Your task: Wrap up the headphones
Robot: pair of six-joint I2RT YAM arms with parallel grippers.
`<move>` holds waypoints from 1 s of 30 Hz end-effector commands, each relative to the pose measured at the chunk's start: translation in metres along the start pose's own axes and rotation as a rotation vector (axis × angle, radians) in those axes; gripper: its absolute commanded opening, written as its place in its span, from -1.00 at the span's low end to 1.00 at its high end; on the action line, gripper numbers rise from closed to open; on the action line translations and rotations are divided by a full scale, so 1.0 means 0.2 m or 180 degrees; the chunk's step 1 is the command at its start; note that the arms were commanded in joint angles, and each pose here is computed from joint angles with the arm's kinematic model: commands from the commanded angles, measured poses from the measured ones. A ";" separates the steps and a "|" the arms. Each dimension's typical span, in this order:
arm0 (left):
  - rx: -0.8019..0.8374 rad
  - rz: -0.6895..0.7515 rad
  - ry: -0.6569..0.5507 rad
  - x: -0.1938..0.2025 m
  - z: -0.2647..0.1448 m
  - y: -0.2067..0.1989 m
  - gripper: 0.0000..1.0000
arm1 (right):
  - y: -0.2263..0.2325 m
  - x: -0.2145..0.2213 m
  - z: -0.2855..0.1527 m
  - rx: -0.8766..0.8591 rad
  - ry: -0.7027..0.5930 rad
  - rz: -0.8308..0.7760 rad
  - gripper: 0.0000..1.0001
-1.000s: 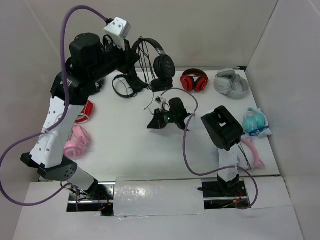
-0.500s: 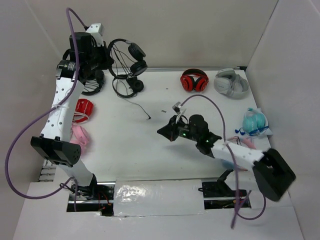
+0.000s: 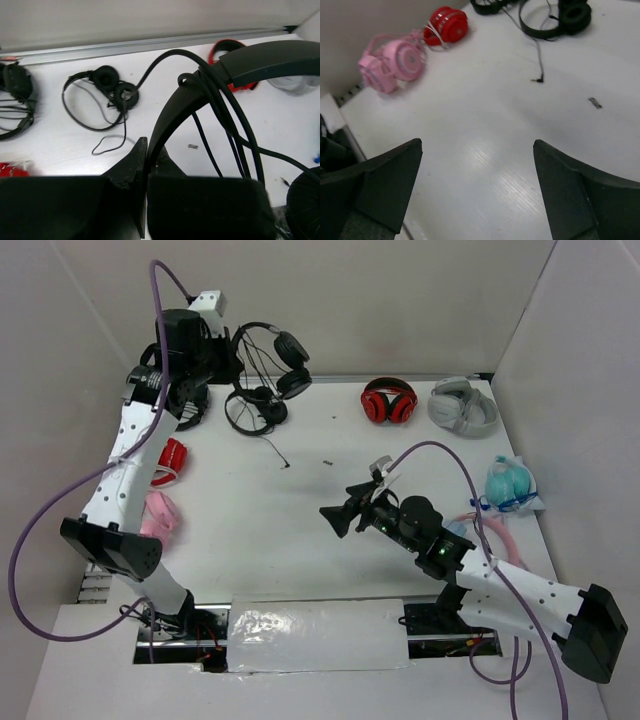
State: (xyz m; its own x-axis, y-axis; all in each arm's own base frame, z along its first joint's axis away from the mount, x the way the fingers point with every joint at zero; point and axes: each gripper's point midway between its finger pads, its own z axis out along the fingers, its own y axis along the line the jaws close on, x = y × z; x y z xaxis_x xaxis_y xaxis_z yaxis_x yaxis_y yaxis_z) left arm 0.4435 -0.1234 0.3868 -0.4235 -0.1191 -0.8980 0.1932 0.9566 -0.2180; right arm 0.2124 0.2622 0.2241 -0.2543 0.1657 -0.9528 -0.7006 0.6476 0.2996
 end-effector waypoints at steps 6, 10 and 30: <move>0.0920 0.0334 -0.0795 -0.30 -0.56 -0.52 -1.00 | -0.12 -0.11 0.13 0.0339 -0.0252 -0.0719 0.99; 0.1135 0.0441 -0.0931 -0.31 -0.71 -0.64 -1.00 | -0.20 -0.10 0.23 0.0349 -0.0212 -0.1194 0.99; 0.1725 0.0656 -0.1327 -0.40 -1.11 -0.97 -1.00 | -0.19 0.20 0.95 -0.0675 0.0480 -0.1172 0.76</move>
State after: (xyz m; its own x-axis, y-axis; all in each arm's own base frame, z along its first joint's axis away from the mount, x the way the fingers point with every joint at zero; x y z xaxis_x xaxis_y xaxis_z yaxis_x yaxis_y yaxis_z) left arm 0.2482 -0.2525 0.5514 -0.0591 -0.0626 -0.9963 0.7046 0.7044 -0.0861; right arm 0.3484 0.3688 0.1418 -0.0608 -0.2085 -0.9761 -0.8607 0.5061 -0.0545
